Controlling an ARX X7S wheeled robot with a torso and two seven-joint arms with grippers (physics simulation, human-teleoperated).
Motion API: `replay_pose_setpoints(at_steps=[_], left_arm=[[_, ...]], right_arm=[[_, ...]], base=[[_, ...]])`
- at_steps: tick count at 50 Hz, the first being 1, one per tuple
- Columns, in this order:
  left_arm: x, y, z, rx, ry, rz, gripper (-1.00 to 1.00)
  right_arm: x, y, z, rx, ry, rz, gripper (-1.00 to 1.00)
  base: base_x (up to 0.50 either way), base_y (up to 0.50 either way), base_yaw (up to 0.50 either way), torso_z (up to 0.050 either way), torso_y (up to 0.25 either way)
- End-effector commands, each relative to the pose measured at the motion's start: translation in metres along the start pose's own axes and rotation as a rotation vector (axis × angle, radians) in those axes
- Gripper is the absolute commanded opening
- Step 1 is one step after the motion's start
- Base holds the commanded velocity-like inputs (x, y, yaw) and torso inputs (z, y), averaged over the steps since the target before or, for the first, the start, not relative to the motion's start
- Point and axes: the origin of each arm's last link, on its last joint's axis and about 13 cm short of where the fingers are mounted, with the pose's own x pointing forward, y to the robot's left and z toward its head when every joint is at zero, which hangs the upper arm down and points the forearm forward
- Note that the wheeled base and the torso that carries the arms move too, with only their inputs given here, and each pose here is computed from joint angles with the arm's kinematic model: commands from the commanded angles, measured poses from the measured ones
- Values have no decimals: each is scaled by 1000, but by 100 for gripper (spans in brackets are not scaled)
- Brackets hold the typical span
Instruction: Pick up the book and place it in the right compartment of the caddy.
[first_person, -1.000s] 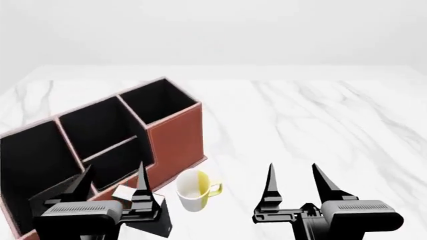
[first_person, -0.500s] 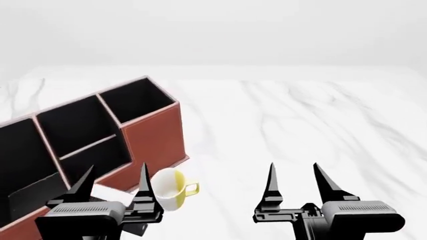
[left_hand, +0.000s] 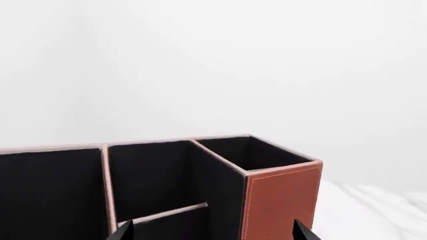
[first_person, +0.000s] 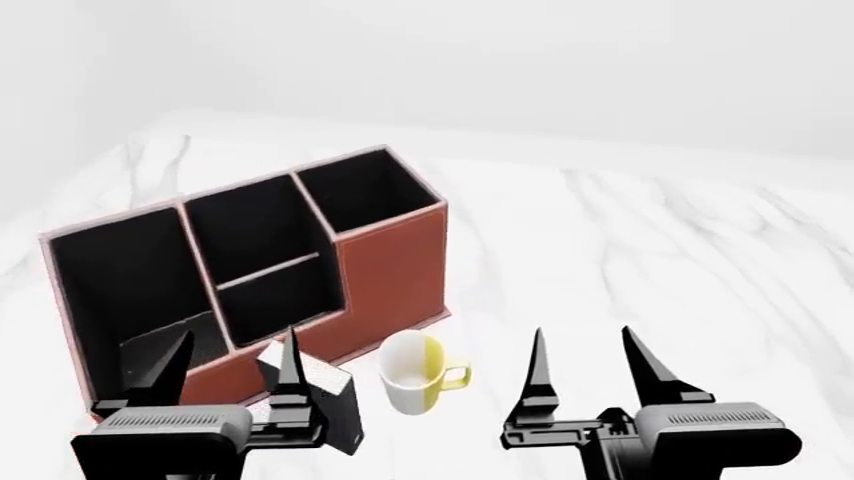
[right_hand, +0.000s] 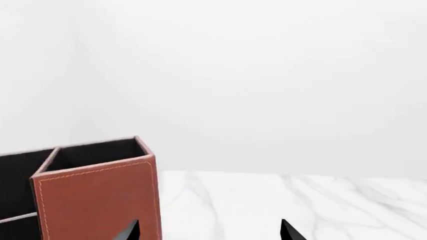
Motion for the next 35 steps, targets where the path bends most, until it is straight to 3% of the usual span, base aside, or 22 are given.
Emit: replay_pose_setpoints(at_steps=[1, 35], left_arm=[[0, -1, 0, 1, 0, -3, 100], [-1, -1, -1, -1, 3, -6, 100]], right_arm=[[0, 1, -1, -7, 4, 6, 100], [0, 1, -2, -13, 7, 11, 100]], base=[[0, 0, 500, 0, 0], [0, 0, 500, 0, 0]])
